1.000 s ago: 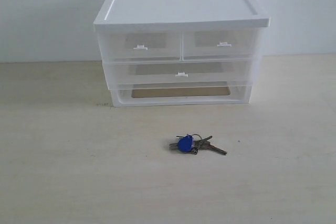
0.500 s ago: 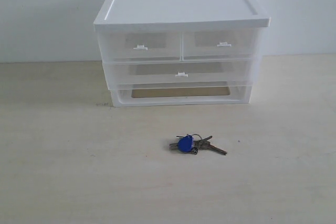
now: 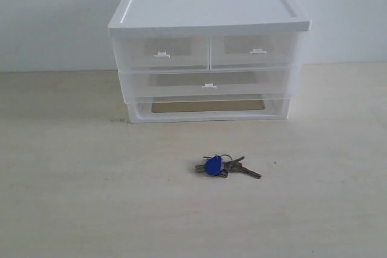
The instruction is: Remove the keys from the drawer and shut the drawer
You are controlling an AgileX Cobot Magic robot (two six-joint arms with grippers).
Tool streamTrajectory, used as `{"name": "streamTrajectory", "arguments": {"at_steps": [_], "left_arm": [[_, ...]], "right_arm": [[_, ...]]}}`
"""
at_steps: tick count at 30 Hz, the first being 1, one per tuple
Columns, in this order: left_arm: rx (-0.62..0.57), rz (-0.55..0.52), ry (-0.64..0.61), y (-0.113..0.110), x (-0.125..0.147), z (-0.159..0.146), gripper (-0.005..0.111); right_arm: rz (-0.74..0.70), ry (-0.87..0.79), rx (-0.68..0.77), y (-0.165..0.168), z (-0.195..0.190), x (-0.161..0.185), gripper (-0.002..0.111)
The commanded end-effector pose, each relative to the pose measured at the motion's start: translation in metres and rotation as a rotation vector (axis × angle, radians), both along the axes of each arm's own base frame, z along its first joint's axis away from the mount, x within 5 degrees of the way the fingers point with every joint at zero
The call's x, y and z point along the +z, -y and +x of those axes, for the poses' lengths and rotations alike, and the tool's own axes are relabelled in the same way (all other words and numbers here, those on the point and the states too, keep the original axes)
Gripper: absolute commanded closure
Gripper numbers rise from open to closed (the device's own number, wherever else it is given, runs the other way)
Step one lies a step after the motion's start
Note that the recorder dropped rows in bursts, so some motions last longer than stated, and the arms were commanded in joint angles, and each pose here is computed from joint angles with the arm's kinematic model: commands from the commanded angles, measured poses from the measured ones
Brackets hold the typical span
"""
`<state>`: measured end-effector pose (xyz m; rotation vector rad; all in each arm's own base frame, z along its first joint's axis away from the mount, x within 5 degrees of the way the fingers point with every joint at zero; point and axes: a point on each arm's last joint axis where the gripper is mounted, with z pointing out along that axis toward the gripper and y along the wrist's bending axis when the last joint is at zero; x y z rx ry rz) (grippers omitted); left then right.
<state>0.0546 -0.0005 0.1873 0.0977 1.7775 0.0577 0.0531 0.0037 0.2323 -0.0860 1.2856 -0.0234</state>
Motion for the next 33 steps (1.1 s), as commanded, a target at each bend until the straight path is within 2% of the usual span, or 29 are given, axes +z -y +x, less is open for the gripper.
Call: {"name": "streamTrajectory", "arguments": {"at_steps": [1, 15, 33], "left_arm": [[0.002, -0.007, 0.000, 0.000, -0.001, 0.000, 0.102], [0.002, -0.007, 0.000, 0.000, -0.001, 0.000, 0.102], [0.002, -0.007, 0.000, 0.000, -0.001, 0.000, 0.102]], "right_arm": [[-0.009, -0.044, -0.101, 0.006, 0.001, -0.005, 0.108], [-0.012, -0.494, -0.157, 0.011, 0.001, -0.046, 0.108], [0.003, -0.515, -0.159, 0.011, 0.001, -0.048, 0.108]]}}
